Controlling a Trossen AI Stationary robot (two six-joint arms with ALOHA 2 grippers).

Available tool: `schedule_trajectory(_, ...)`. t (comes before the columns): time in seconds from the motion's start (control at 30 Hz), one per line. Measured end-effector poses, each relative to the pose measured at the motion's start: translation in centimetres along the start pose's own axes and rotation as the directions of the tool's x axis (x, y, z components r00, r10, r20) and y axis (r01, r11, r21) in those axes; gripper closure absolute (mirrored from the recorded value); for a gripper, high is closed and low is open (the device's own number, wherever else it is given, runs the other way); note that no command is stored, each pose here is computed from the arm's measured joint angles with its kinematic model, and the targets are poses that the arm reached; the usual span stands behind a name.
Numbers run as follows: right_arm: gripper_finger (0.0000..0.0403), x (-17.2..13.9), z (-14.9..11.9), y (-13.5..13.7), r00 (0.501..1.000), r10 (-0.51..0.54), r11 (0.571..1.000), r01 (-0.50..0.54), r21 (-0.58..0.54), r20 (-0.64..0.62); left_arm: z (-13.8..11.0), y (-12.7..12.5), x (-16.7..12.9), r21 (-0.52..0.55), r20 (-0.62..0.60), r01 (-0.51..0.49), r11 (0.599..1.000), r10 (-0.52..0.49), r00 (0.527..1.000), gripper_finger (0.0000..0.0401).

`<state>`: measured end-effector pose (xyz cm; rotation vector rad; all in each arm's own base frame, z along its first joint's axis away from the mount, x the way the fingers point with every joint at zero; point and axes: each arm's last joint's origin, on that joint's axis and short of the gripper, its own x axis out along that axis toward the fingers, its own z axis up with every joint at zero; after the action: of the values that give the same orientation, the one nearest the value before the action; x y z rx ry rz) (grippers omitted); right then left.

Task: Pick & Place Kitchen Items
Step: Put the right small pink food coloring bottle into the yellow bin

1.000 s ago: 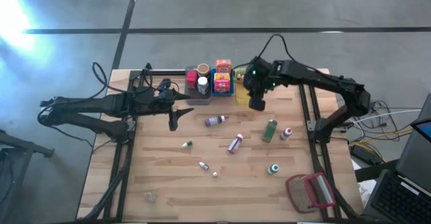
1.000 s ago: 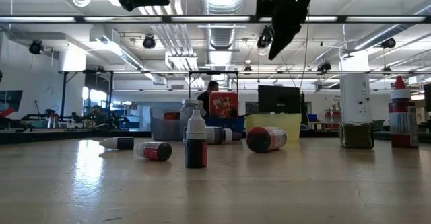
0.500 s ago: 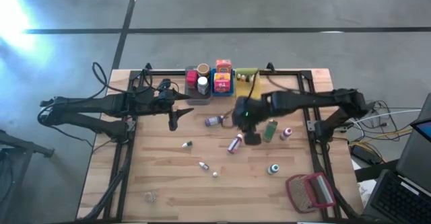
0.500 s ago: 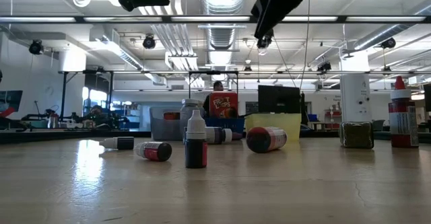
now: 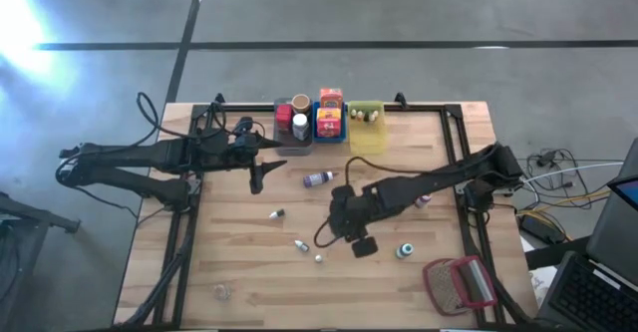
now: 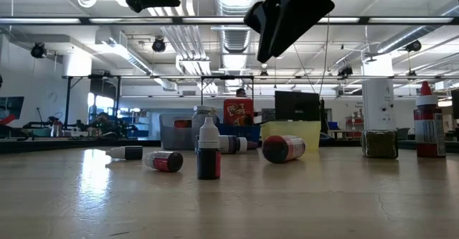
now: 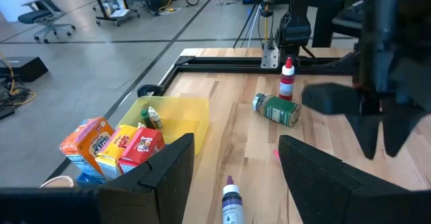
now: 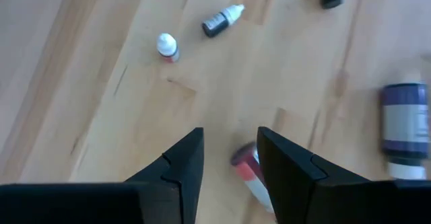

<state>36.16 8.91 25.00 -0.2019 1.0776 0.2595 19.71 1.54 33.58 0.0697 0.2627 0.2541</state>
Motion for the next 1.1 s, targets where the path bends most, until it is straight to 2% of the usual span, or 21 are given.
schedule_trajectory(0.13,0.0262,1.3,0.1,0.5,1.0,0.007,1.0,-0.007,0.023,-0.015,0.0,0.0,0.0,0.0,0.0,0.0,1.0,0.0,1.0,0.0178)
schedule_trajectory(0.3,0.0253,2.9,0.7,0.9,1.0,0.013,1.0,-0.013,0.026,0.029,-0.1,0.0,0.0,0.002,-0.008,0.001,1.0,-0.001,1.0,0.0178)
schedule_trajectory(0.5,0.0248,5.4,0.9,1.4,0.998,0.058,0.998,-0.059,0.027,0.033,-0.1,0.0,0.0,0.002,-0.009,0.0,1.0,0.0,1.0,0.0178)
schedule_trajectory(0.73,0.0264,7.7,1.2,2.7,0.993,0.095,0.995,-0.095,0.006,0.064,-0.2,0.0,0.0,0.003,-0.016,0.001,1.0,-0.001,1.0,0.0178)
schedule_trajectory(0.97,0.0277,8.2,1.8,3.4,0.99,0.115,0.993,-0.116,0.007,0.085,-0.2,0.0,0.0,0.004,-0.017,0.001,1.0,-0.001,1.0,0.0178)
schedule_trajectory(1.1,0.027,8.1,2.2,3.5,0.986,0.115,0.993,-0.116,0.006,0.119,-0.2,0.0,0.0,0.003,-0.017,0.001,1.0,-0.001,1.0,0.0178)
